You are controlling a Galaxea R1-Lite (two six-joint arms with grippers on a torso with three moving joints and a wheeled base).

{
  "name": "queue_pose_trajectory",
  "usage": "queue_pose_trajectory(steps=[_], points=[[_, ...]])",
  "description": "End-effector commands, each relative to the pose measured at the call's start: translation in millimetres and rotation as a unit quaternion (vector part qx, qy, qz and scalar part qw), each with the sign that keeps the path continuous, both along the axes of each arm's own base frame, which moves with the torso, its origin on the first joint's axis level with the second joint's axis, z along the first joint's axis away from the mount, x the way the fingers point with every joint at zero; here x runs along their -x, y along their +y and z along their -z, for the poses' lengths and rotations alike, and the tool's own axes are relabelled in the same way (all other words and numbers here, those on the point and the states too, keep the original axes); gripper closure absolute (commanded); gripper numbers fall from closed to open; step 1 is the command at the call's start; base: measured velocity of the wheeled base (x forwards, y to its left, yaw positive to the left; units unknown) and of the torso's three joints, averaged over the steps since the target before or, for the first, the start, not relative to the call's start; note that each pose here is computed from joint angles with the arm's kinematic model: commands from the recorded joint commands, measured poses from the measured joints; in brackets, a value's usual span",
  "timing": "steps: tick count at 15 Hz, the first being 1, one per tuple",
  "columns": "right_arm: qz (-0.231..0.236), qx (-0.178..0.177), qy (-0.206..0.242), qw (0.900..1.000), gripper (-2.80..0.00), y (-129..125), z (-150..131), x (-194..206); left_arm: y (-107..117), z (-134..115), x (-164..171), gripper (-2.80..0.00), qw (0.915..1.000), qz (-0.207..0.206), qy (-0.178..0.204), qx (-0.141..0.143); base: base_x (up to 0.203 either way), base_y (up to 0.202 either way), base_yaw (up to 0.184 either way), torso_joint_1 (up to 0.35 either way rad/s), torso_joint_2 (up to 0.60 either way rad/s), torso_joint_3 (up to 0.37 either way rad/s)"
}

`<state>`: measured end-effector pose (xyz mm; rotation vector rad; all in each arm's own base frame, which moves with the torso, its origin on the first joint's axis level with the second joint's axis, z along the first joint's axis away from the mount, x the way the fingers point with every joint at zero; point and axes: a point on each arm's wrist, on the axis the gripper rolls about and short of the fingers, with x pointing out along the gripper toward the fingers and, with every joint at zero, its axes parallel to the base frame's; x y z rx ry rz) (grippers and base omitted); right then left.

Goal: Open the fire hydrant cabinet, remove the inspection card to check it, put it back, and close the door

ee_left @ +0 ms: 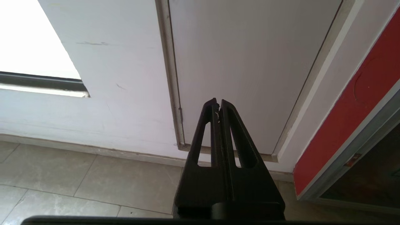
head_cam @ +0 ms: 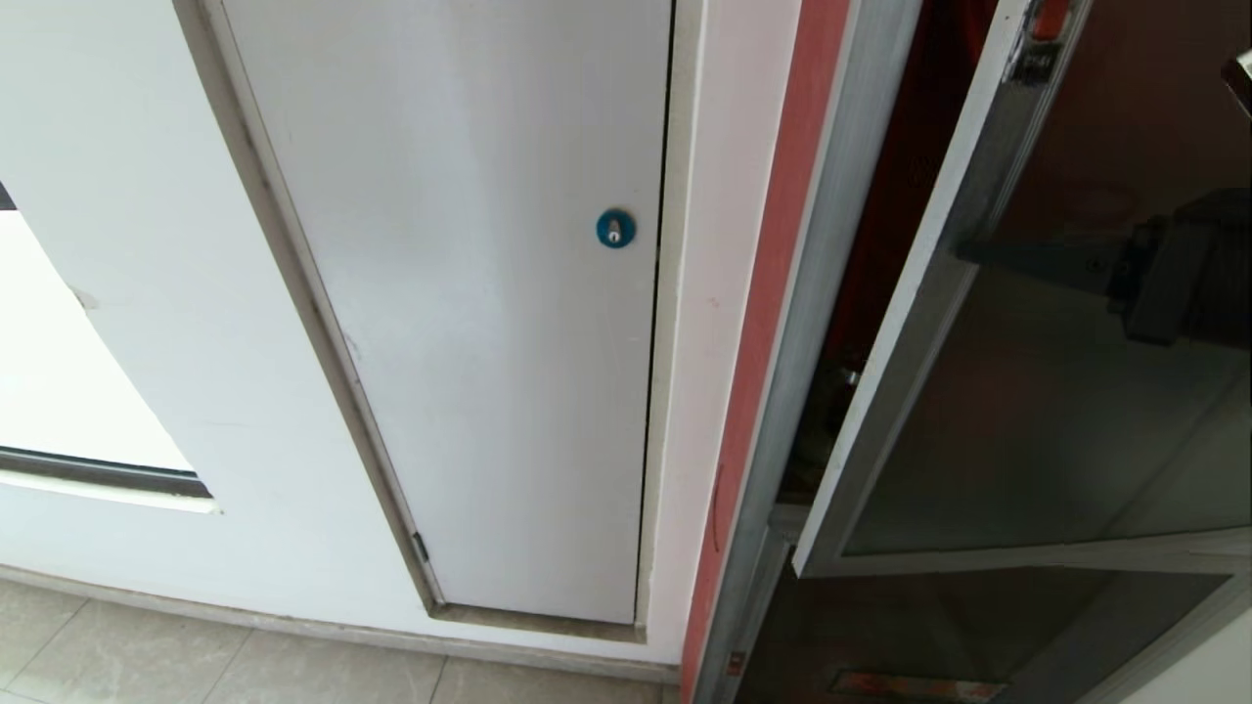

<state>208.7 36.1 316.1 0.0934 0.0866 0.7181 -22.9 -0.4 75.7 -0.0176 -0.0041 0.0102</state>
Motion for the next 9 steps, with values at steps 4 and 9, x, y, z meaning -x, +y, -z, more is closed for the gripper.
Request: queue_pose_trajectory(steps=[4,9], points=[[0.026,0.004,0.012,1.000,0.00,3.7,0.9,-41.1,0.0,0.1,-0.2,0.00,1.0000,0.000,0.001,0.000,0.000,0.000,0.000,0.000,0.00,0.000],[0.050,0.006,0.014,0.999,0.00,6.3,0.8,-70.5,0.0,-0.1,-0.1,0.00,1.0000,0.000,0.000,0.000,0.000,0.000,0.000,0.000,0.00,0.000]])
